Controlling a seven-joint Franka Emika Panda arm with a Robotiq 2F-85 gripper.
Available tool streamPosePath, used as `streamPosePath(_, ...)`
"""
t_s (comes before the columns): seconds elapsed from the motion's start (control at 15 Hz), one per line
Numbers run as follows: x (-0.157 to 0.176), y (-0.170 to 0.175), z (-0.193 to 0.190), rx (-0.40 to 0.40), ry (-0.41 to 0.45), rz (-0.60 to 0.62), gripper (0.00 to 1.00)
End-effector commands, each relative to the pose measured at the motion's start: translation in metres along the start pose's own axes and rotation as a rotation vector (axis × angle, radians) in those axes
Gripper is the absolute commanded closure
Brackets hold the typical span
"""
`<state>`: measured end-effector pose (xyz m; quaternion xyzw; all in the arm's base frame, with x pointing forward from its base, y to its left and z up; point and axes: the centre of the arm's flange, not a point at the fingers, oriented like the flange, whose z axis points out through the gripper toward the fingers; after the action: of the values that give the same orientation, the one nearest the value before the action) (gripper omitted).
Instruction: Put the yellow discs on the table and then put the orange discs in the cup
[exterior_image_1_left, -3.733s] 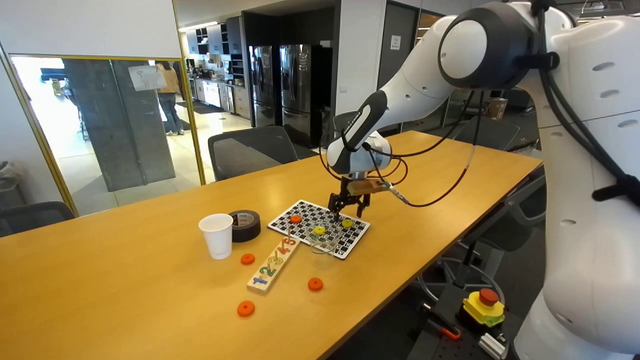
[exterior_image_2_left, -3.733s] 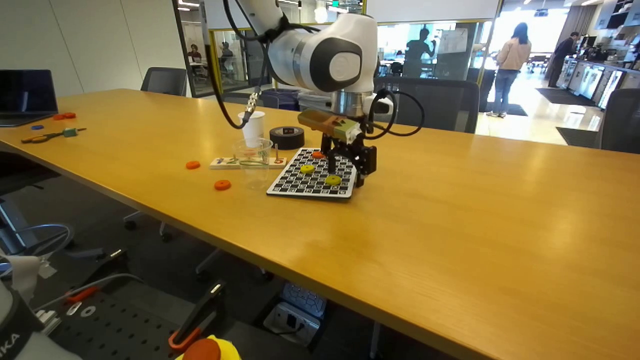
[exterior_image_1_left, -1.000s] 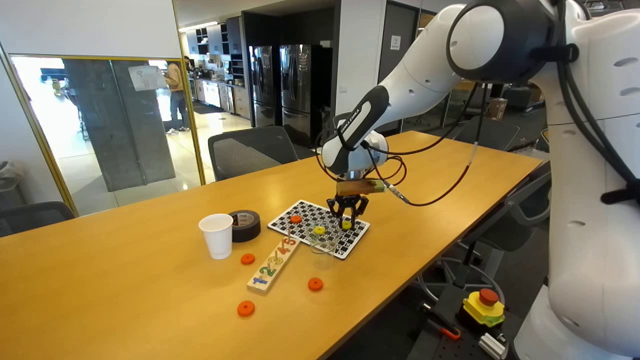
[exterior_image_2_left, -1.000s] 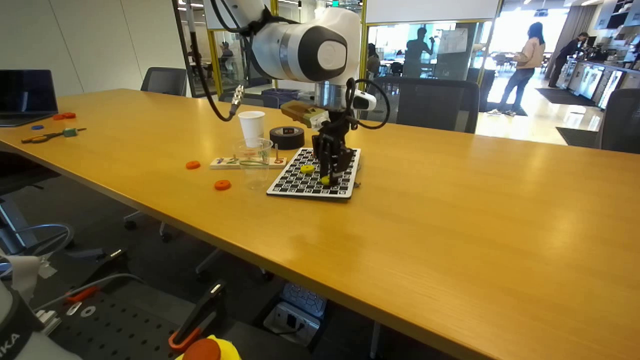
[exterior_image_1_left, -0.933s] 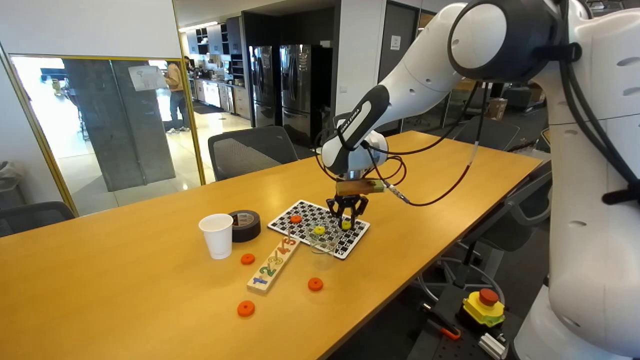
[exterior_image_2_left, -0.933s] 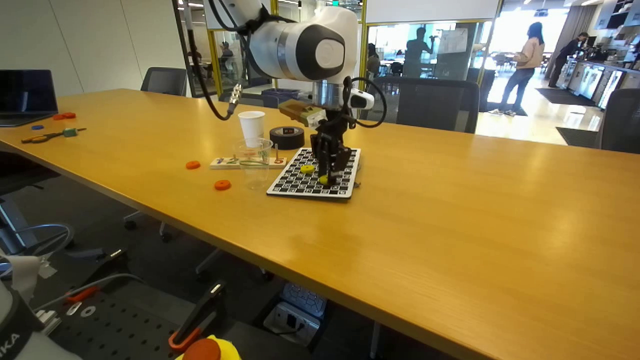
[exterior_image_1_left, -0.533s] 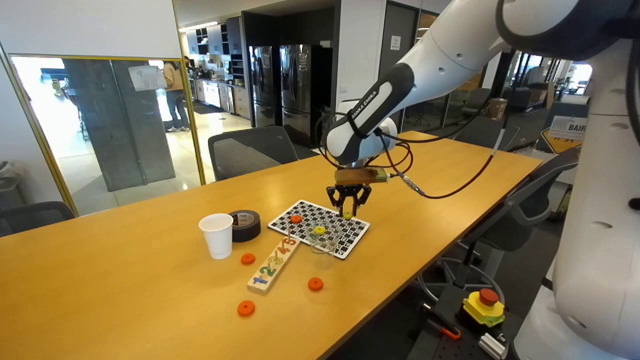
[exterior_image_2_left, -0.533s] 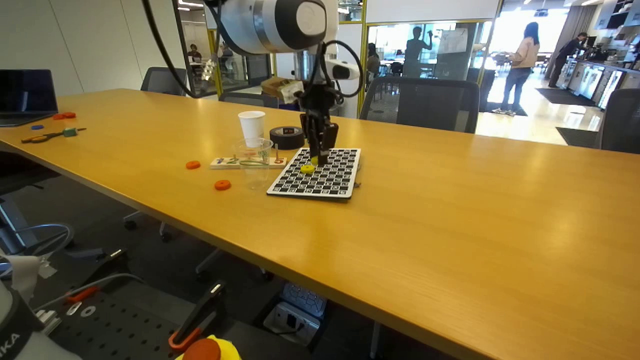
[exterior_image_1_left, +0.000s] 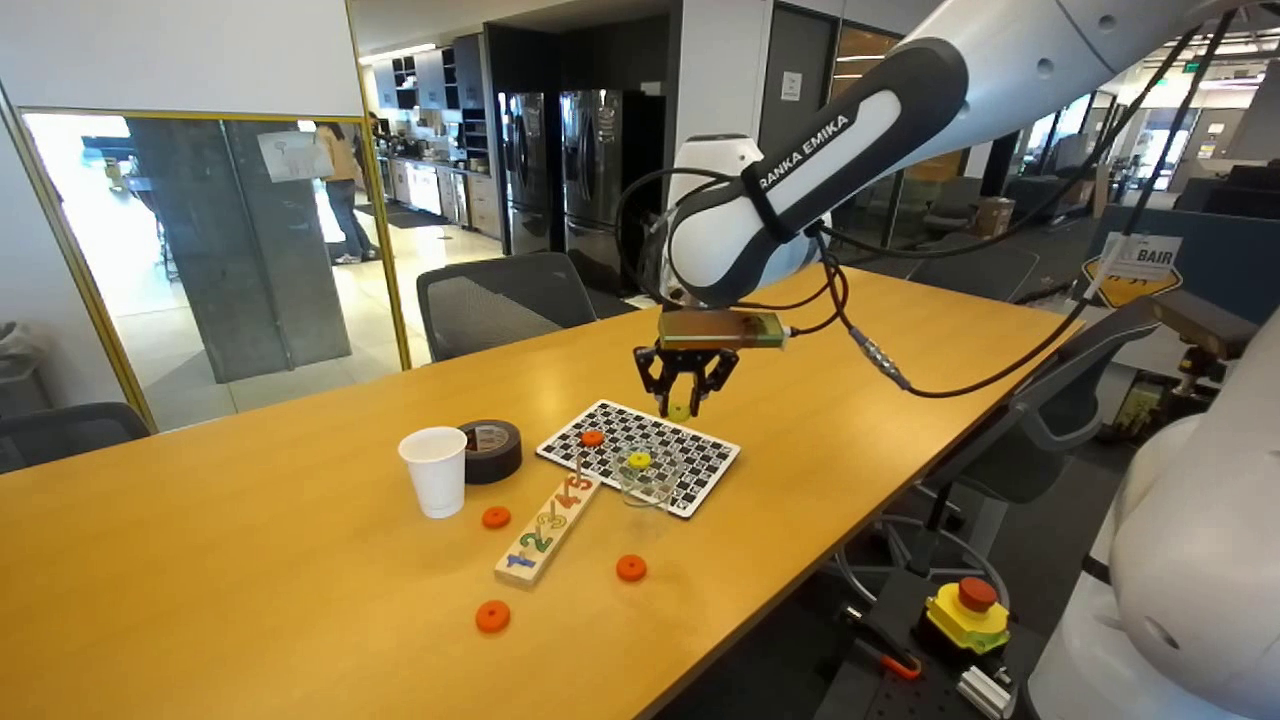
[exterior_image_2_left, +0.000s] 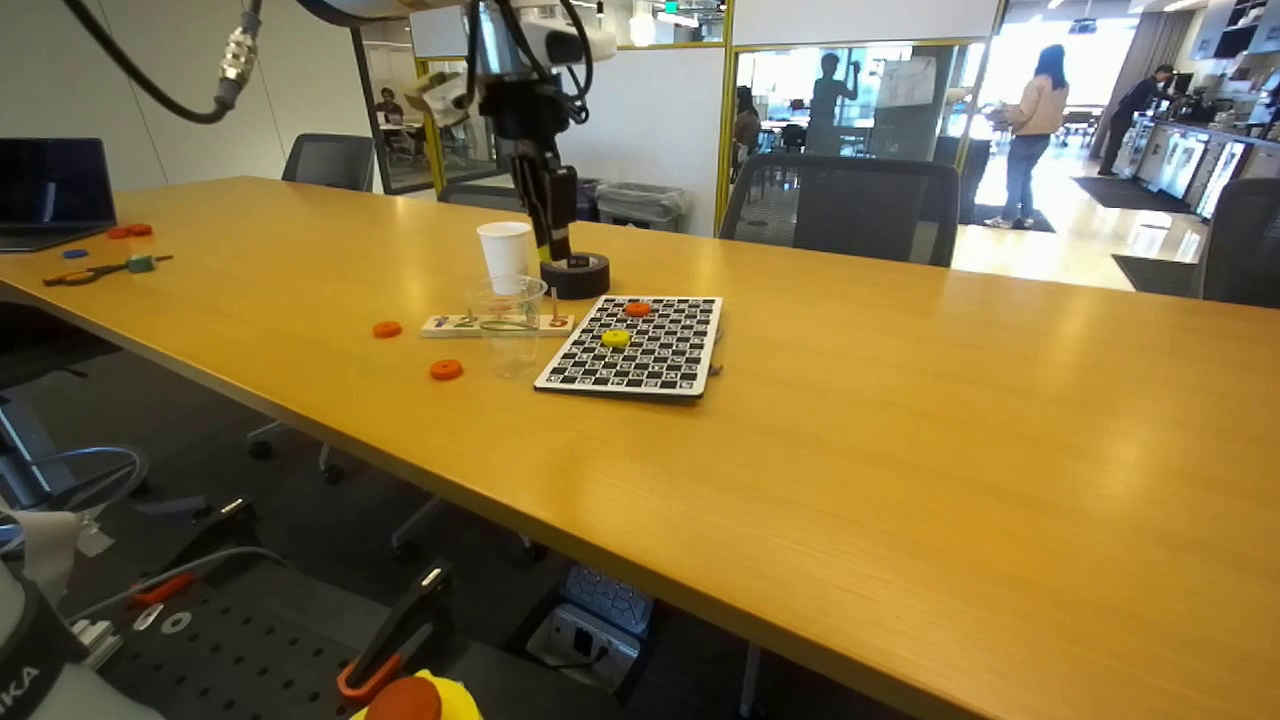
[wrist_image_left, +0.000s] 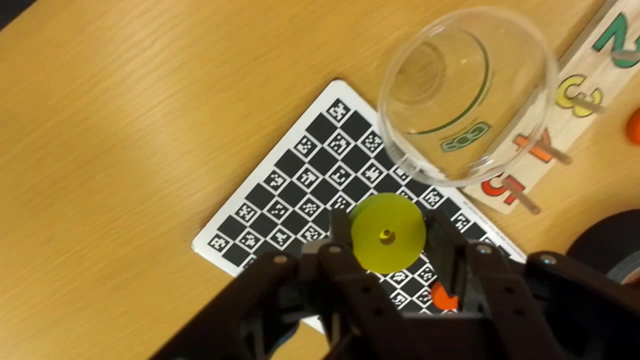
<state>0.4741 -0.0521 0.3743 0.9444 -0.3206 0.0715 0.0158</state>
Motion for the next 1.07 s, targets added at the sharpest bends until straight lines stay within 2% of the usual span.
streamPosePath(0.0, -0.030, -0.013, -0.021, 0.072, -0.006, -0.062, 0.84)
streamPosePath(0.53, -0.031, -0.028, 0.001, 0.156, -0.120, -0.139, 0.84)
streamPosePath(1.0, -0.020, -0.032, 0.028, 0.162, -0.179, -0.146, 0.84)
